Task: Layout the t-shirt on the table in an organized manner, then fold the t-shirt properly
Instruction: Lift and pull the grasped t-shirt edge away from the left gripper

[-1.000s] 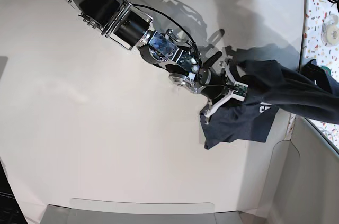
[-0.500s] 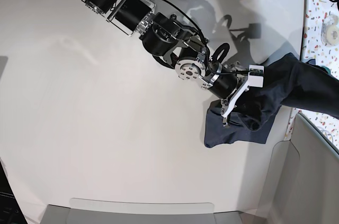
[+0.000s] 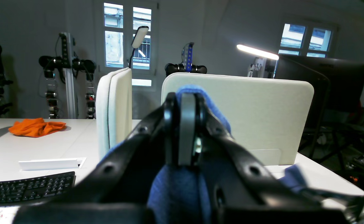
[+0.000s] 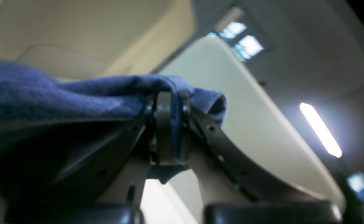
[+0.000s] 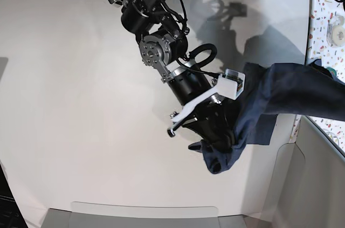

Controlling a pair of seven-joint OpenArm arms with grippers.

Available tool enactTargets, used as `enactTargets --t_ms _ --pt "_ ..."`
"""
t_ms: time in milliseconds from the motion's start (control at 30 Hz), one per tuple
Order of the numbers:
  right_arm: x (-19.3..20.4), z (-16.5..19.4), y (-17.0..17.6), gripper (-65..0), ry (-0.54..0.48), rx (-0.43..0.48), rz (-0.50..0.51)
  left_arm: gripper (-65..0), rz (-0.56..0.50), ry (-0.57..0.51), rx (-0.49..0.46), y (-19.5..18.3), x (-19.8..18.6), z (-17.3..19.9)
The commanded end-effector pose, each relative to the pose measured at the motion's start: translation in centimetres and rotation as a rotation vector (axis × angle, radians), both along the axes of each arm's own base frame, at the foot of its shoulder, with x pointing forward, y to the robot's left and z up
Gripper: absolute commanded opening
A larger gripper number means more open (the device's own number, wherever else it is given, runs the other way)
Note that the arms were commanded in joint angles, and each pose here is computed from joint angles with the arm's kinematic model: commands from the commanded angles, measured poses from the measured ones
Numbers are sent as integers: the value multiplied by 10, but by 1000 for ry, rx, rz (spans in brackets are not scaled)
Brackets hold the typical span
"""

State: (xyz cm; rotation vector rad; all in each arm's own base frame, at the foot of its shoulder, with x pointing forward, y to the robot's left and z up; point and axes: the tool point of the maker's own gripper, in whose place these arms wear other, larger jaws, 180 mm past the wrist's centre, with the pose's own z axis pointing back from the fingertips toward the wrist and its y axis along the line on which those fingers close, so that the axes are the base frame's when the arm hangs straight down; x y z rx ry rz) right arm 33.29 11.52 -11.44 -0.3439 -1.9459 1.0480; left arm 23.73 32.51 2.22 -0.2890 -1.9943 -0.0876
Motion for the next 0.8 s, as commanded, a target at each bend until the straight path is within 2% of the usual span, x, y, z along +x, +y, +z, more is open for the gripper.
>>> enactTargets --t_ms 0,133,300,467,633,767 --pt "-9 33 -6 -650 -90 58 -3 -649 -11 -53 18 -3 -6 14" --pt "-29 65 -23 -650 -179 102 -29 -649 -11 -17 18 -3 -4 6" --pt "-29 62 -26 -650 -238 -3 -105 -649 -10 38 18 -3 -3 -7" --pt "-29 54 -29 -650 -215 -5 -118 -649 -11 118 17 -3 -3 -26" --pt "-31 26 -37 -650 -157 -58 -128 -650 -12 193 17 -3 -4 -43" --pt "-26 4 -56 -650 -95 -81 -182 -650 -12 258 16 -3 -6 -58"
